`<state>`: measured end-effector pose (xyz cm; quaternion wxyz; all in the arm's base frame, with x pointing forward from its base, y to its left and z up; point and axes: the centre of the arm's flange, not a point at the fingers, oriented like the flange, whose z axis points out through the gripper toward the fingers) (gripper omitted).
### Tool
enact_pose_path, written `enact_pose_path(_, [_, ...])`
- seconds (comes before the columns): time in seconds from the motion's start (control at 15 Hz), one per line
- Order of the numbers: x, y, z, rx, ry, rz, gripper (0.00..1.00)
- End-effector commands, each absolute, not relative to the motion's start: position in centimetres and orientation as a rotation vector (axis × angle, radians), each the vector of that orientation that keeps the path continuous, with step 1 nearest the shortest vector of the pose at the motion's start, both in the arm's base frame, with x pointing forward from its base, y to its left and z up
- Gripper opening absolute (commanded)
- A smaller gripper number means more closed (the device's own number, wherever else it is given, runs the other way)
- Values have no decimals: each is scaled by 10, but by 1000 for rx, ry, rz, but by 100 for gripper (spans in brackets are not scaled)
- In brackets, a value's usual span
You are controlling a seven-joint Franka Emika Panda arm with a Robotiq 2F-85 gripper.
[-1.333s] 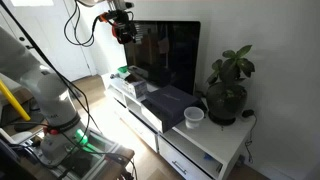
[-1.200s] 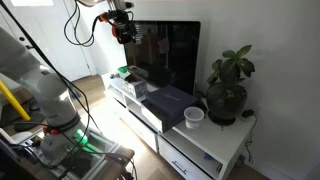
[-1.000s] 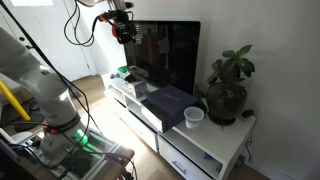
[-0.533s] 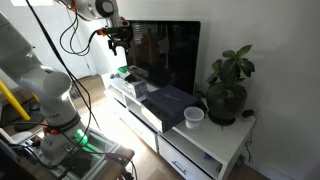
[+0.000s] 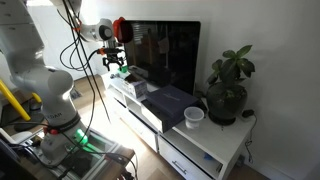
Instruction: Remove the sachet from the box and put it on the TV stand
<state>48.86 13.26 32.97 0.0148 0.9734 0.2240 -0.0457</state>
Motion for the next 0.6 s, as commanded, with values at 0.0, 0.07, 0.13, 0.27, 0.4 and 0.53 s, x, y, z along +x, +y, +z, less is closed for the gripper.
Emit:
enact_pose_path(0.0, [490,131,331,3030,700,-136,100])
enact_pose_path(0.07, [491,131,334,3031,701,-128,100])
enact_pose_path(0.13, [492,127,321,3016,685,-162,100])
enact_pose_path(0.27, [486,132,284,3022,669,-295,100])
enact_pose_path(0.4, [487,134,250,3002,683,-251,100])
enact_pose_path(0.53, [495,138,229,2995,682,-134,100])
